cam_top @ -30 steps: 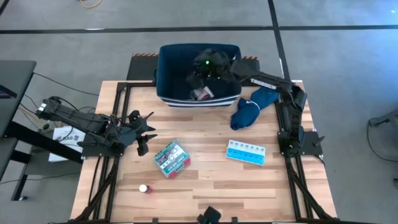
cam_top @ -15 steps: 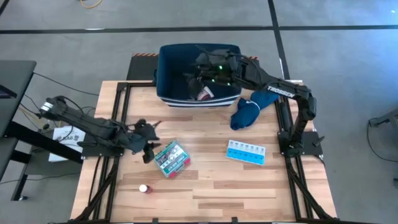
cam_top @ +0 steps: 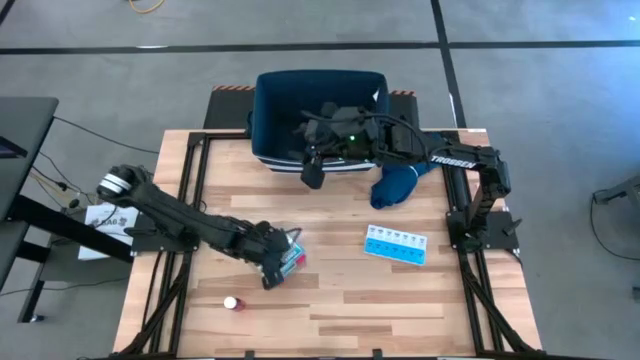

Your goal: Pick & place medical supplies in basket/bin

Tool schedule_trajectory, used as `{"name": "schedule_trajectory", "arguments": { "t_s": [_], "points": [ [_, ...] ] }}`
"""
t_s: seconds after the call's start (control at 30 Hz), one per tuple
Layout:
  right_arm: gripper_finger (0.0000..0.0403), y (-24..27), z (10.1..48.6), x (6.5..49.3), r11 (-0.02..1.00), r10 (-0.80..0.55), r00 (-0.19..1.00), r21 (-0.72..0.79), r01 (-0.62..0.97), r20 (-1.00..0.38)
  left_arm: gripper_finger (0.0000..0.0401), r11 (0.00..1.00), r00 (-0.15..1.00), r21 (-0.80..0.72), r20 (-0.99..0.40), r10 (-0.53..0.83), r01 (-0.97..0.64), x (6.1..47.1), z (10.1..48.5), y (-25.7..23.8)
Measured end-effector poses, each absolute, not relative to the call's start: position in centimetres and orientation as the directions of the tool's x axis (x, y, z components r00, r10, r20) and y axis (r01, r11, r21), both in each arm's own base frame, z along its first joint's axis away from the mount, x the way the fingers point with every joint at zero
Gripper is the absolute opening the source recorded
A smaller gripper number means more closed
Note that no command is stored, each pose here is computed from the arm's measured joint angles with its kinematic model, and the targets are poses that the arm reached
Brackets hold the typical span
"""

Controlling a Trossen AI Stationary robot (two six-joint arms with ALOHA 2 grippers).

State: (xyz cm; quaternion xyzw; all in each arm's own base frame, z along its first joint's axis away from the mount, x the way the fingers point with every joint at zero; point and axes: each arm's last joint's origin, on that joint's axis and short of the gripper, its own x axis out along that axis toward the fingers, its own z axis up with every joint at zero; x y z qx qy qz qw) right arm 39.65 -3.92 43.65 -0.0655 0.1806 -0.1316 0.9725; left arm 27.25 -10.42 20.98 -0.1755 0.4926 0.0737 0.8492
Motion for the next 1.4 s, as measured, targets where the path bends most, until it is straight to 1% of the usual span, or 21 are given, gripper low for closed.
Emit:
{"name": "schedule_trajectory", "arguments": {
  "t_s": [0.13,0.27,0.43,0.53,0.77,0.9,1.1,1.4],
  "points": [
    [0.0226,-3.9,43.5,39.6,0.939,-0.334,0.878,-0.2,0.279,-0.344,0.0114,0.915,0.437,-0.214,-0.898,-0.047,-0.341,29.4,19.6,-11.4],
    [0.0226,-4.3,43.0,39.3,0.935,-0.348,0.851,-0.214,0.283,-0.393,0.0114,0.91,0.368,-0.194,-0.929,-0.049,-0.367,31.4,19.1,-12.3],
    [0.0226,-4.9,42.2,38.8,0.933,-0.356,0.803,-0.229,0.277,-0.479,0.0114,0.896,0.287,-0.072,-0.956,0.062,-0.437,32.8,19.2,-12.6],
    [0.0226,-4.9,41.8,38.6,0.936,-0.35,0.784,-0.223,0.272,-0.513,0.0114,0.886,0.244,-0.04,-0.966,0.084,-0.461,33.3,18.7,-12.8],
    [0.0226,-5.1,41.8,38.6,0.933,-0.353,0.781,-0.249,0.258,-0.514,0.0114,0.863,0.246,-0.059,-0.966,0.076,-0.502,33.7,18.6,-13.0],
    [0.0226,-5.7,41.9,38.5,0.927,-0.366,0.778,-0.278,0.253,-0.511,0.0114,0.85,0.229,-0.033,-0.968,0.104,-0.525,33.7,19.5,-13.1],
    [0.0226,-6.8,41.9,38.3,0.919,-0.387,0.768,-0.278,0.279,-0.51,0.0114,0.842,0.282,-0.043,-0.95,0.131,-0.537,34.0,21.2,-14.2],
    [0.0226,-7.5,41.9,38.2,0.915,-0.399,0.762,-0.276,0.294,-0.51,0.0114,0.818,0.258,-0.035,-0.956,0.141,-0.574,33.3,20.4,-14.9]
  ]
}}
